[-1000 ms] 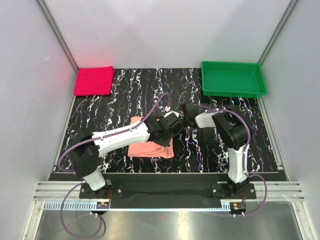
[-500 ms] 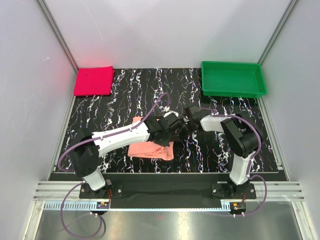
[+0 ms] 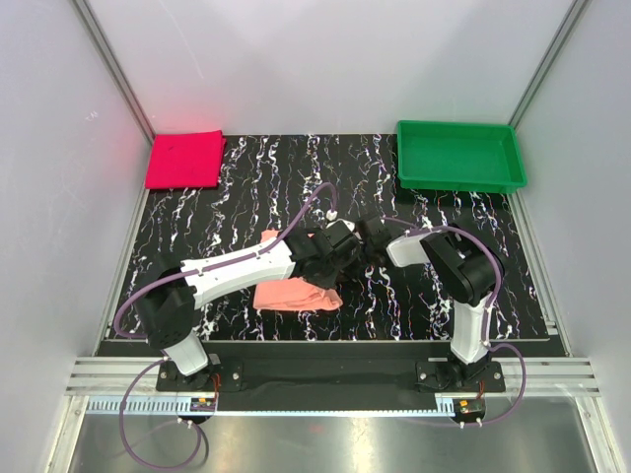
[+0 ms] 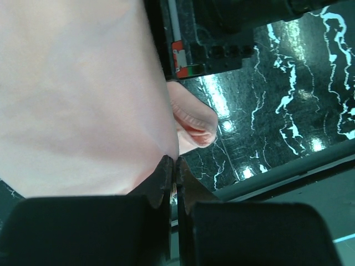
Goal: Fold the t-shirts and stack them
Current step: Fold the tshirt
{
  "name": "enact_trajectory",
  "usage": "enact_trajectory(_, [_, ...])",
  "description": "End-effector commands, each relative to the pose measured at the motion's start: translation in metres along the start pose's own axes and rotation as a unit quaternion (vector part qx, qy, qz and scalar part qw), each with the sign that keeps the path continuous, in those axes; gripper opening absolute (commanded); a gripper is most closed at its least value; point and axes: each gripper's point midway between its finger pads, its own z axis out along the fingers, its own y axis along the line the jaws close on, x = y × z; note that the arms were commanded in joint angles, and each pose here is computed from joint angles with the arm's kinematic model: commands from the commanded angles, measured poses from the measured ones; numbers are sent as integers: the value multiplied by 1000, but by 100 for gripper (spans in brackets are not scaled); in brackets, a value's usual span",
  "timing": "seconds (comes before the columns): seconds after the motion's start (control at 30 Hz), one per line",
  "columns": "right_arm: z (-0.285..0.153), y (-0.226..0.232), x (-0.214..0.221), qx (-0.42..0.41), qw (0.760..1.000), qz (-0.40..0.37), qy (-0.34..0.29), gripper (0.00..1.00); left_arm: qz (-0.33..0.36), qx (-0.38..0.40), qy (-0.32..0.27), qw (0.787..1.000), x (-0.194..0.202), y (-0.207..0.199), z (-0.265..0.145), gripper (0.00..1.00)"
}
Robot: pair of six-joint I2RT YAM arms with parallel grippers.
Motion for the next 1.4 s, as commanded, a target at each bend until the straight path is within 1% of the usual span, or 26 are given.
enact_trajectory(0.0, [7,-37,9,51,997,62,-2,0,0,57,-19,998,-12,-22,-7,0])
enact_trajectory(0.27, [-1,-45,18,55,995,77,-8,0,1,89,5,996,-3,-37,9,0])
enact_trajectory(0.37, [-4,-41,19,54,996,77,-8,0,4,78,23,997,8,-34,25,0])
enact_trajectory(0.47, [-13,-41,19,67,995,69,-16,0,9,74,34,997,15,-34,40,0])
enact_trajectory(0.5, [-19,-46,21,84,993,76,-13,2,8,84,33,996,14,-37,41,0])
enact_trajectory(0.53, [-23,-47,18,88,994,66,-17,4,8,99,35,994,15,-42,37,3])
enact_trajectory(0.57, [-29,-44,18,89,994,59,-19,6,8,108,36,993,16,-44,35,10])
enact_trajectory(0.63, [-42,-51,14,111,992,45,-24,13,8,118,24,993,13,-45,24,22])
enact_trajectory(0.67, [-50,-46,13,111,993,34,-30,16,5,131,5,991,7,-44,8,35])
enact_trajectory(0.7, [-58,-50,15,124,992,21,-27,18,-1,136,-9,991,1,-41,-3,40])
enact_trajectory(0.77, [-76,-45,9,125,991,0,-44,25,-11,160,-46,986,-13,-36,-36,49])
enact_trajectory(0.8, [-84,-49,12,142,989,-13,-40,27,-15,164,-51,985,-15,-30,-47,49])
enact_trajectory(0.83, [-89,-48,13,144,988,-24,-40,33,-24,168,-61,984,-18,-25,-56,50])
enact_trajectory(0.87, [-95,-43,14,143,988,-41,-41,35,-39,169,-75,982,-25,-15,-65,51])
enact_trajectory(0.93, [-101,-34,23,127,989,-70,-16,36,-62,171,-91,979,-24,3,-83,49])
enact_trajectory(0.97, [-105,-28,24,121,990,-78,-16,38,-87,156,-92,980,-27,23,-82,47])
enact_trajectory(1.03, [-107,-16,31,95,991,-99,-1,39,-118,132,-68,982,-15,51,-66,38])
enact_trajectory(1.07, [-108,-4,31,77,991,-113,2,39,-124,139,-49,981,-8,54,-60,36])
enact_trajectory(1.1, [-106,5,39,61,990,-122,24,39,-132,138,-23,981,4,59,-46,32])
enact_trajectory(1.13, [-100,8,43,61,990,-124,41,38,-142,142,-10,980,7,61,-39,31])
enact_trajectory(1.17, [-99,25,42,48,988,-140,46,35,-143,151,6,978,12,59,-34,29])
enact_trajectory(1.2, [-95,29,52,47,986,-146,69,34,-149,149,13,977,15,58,-26,28])
enact_trajectory(1.23, [-93,33,52,44,986,-144,74,34,-154,149,25,976,23,58,-20,27])
enact_trajectory(1.27, [-95,33,54,45,987,-136,77,39,-158,150,23,976,22,58,-18,27])
enact_trajectory(1.3, [-97,32,52,54,988,-131,68,48,-163,152,22,975,21,57,-17,27])
enact_trajectory(1.37, [-101,31,55,52,987,-136,63,57,-166,156,14,974,18,55,-20,27])
